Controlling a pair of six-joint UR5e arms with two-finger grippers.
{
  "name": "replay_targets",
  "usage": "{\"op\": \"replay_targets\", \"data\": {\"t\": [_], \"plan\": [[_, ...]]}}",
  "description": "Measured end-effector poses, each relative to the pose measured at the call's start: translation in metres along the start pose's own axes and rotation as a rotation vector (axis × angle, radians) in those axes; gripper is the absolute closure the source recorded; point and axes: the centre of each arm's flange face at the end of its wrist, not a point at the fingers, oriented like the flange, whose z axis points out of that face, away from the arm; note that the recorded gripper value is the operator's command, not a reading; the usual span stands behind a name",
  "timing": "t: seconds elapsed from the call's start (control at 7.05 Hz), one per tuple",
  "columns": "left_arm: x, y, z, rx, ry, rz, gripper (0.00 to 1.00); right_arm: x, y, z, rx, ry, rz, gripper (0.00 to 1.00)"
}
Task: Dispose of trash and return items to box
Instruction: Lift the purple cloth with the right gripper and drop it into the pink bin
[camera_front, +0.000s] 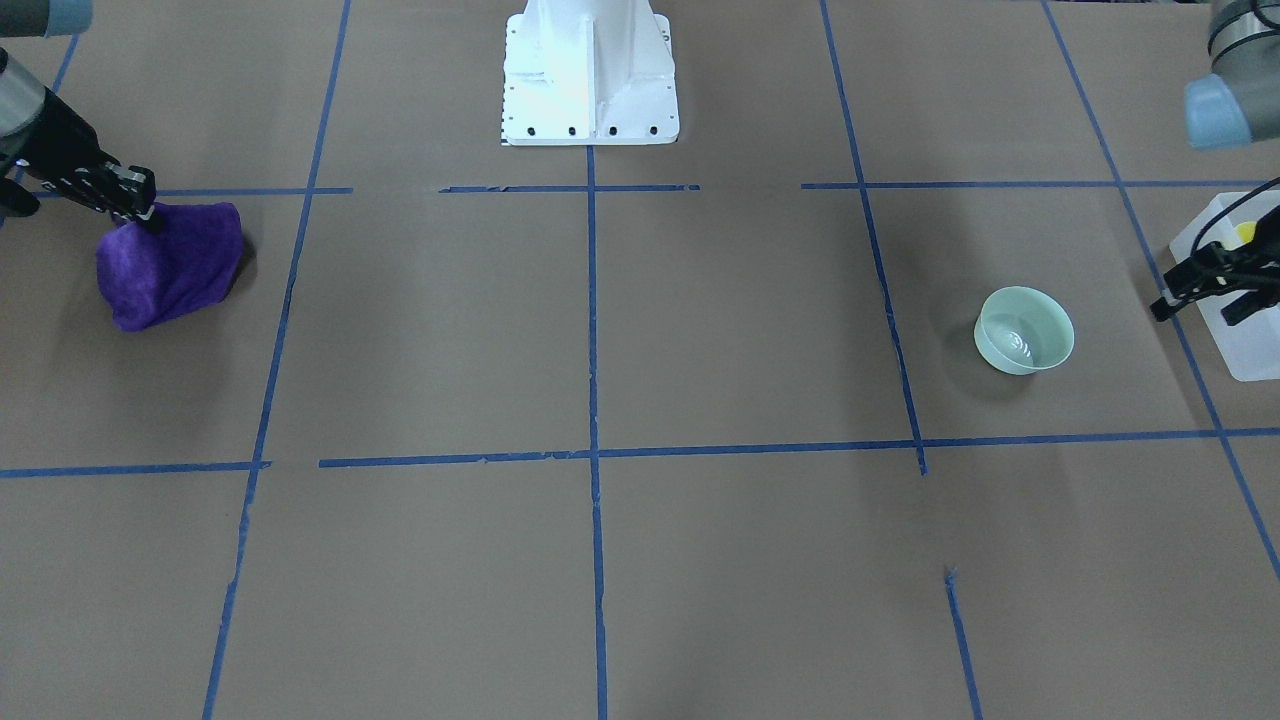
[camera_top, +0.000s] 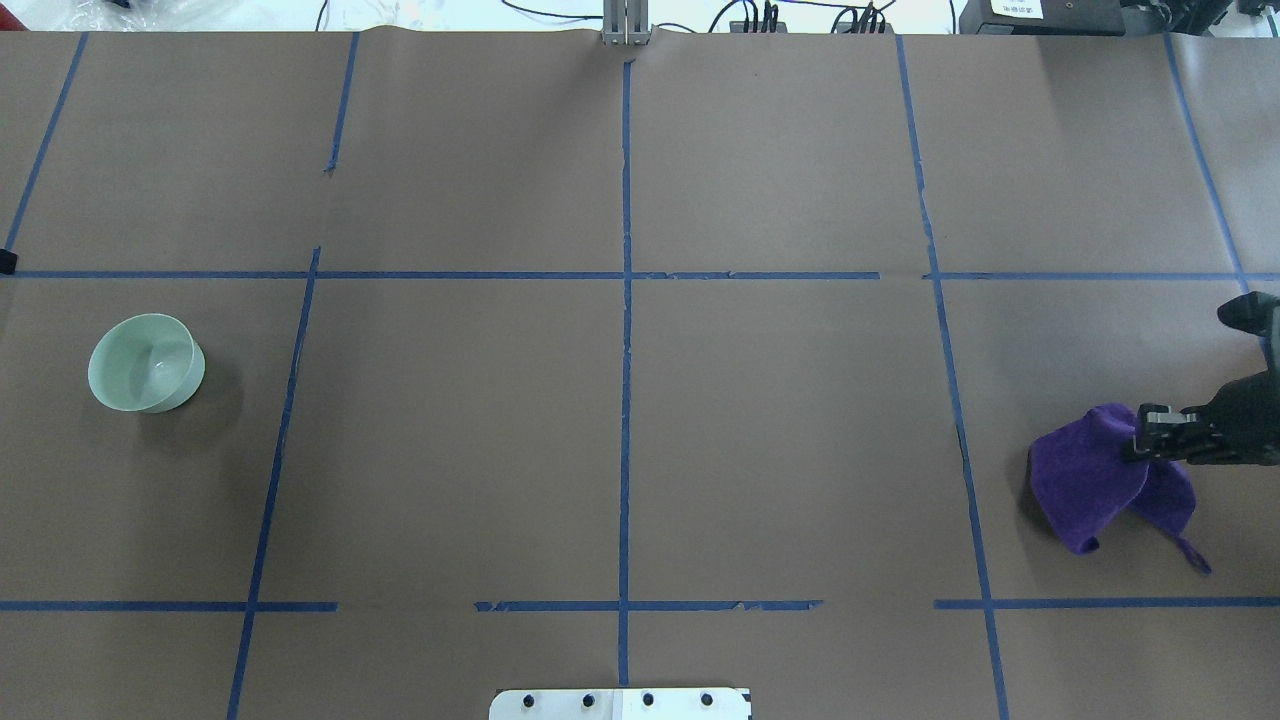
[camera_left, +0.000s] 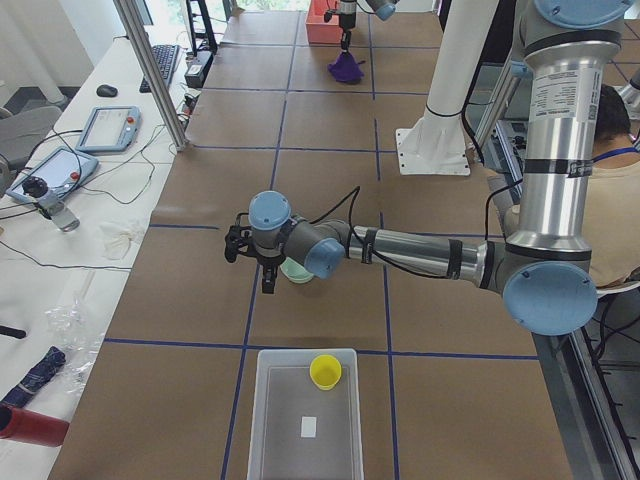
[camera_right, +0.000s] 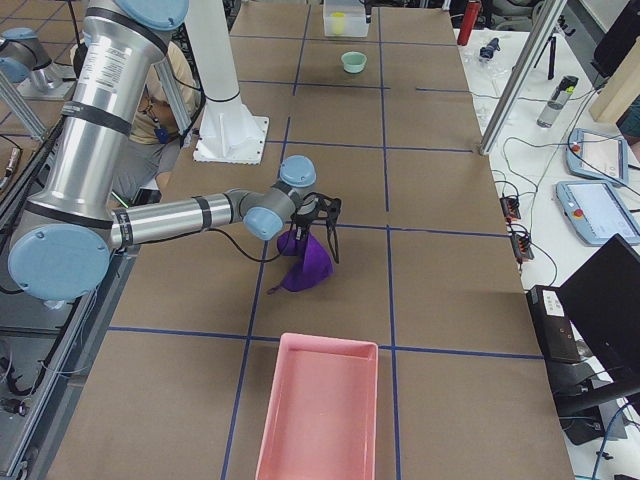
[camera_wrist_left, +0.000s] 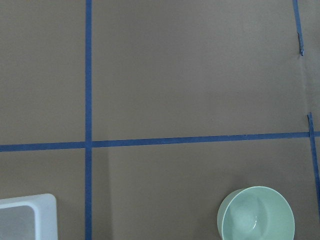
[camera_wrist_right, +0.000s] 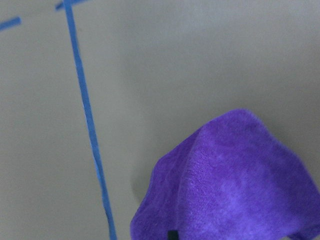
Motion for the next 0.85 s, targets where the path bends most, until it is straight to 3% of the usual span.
{"op": "replay_targets", "data": {"t": [0.28,0.43,0.57,0.71,0.85], "plan": [[-0.009,0.029,0.025,-0.001,-0.03,-0.035,0.0,0.023,-0.039,-0.105,0.084,-0.168,0.075,1.0],[-0.013,0.036,0.033,-0.008,-0.041,-0.038,0.0,0.044,-0.054,-0.143,0.147,-0.206,0.067,1.0],[-0.013,0.04,0.043,-0.021,-0.047,-0.036,0.0,0.072,-0.066,-0.169,0.207,-0.192,0.036,1.0],[-0.012,0.041,0.049,-0.031,-0.05,-0.035,0.0,0.113,-0.079,-0.188,0.254,-0.135,-0.029,1.0],[-0.013,0.042,0.055,-0.039,-0.051,-0.032,0.0,0.169,-0.089,-0.203,0.28,-0.037,-0.123,1.0]]}}
